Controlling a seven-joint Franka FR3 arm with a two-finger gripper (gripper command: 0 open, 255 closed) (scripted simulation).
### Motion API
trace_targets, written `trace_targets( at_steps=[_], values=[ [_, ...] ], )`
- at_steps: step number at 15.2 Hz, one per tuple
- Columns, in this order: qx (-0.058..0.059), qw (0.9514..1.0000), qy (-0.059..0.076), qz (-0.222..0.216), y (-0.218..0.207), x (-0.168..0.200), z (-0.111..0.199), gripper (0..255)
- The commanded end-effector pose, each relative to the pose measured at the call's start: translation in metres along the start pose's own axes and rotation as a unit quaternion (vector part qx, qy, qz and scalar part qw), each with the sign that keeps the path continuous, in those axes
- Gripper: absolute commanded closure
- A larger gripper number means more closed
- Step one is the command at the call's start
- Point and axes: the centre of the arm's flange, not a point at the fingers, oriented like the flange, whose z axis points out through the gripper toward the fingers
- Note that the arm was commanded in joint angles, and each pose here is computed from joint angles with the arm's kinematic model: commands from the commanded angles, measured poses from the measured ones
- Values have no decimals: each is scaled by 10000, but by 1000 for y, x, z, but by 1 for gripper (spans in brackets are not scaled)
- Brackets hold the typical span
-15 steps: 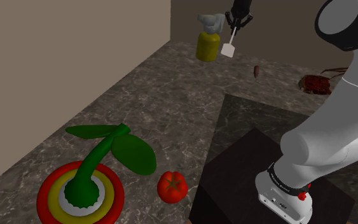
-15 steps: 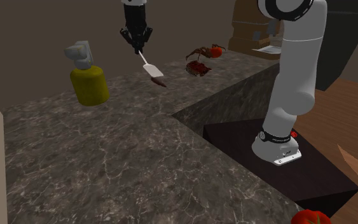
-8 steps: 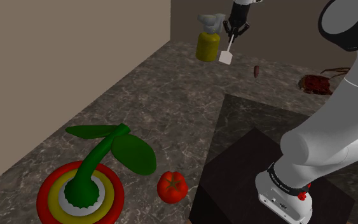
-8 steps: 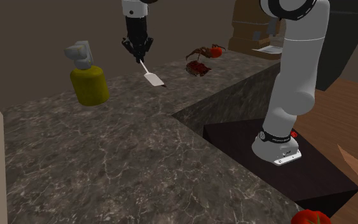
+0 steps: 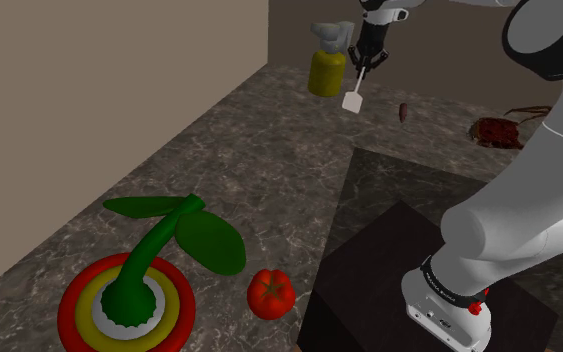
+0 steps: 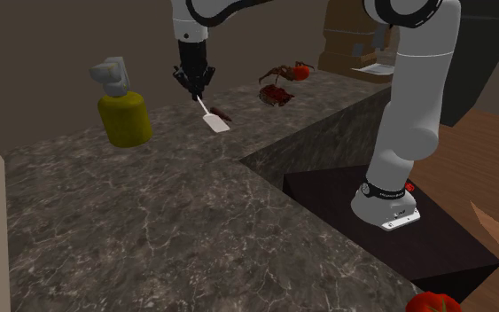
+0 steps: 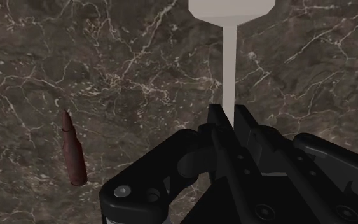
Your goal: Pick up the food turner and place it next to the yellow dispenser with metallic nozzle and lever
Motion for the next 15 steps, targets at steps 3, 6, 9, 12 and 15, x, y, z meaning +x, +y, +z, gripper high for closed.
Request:
trace_targets(
  at_steps=[3,6,9,12,15],
  values=[
    [1,10000,2,0,-1,-1,21,255],
    [1,10000,2,0,-1,-2,37,255],
    [1,10000,2,0,-1,-3,53,255],
    [1,10000,2,0,-1,-4,68,255],
    [1,10000,2,0,-1,-5,84,255]
  ],
)
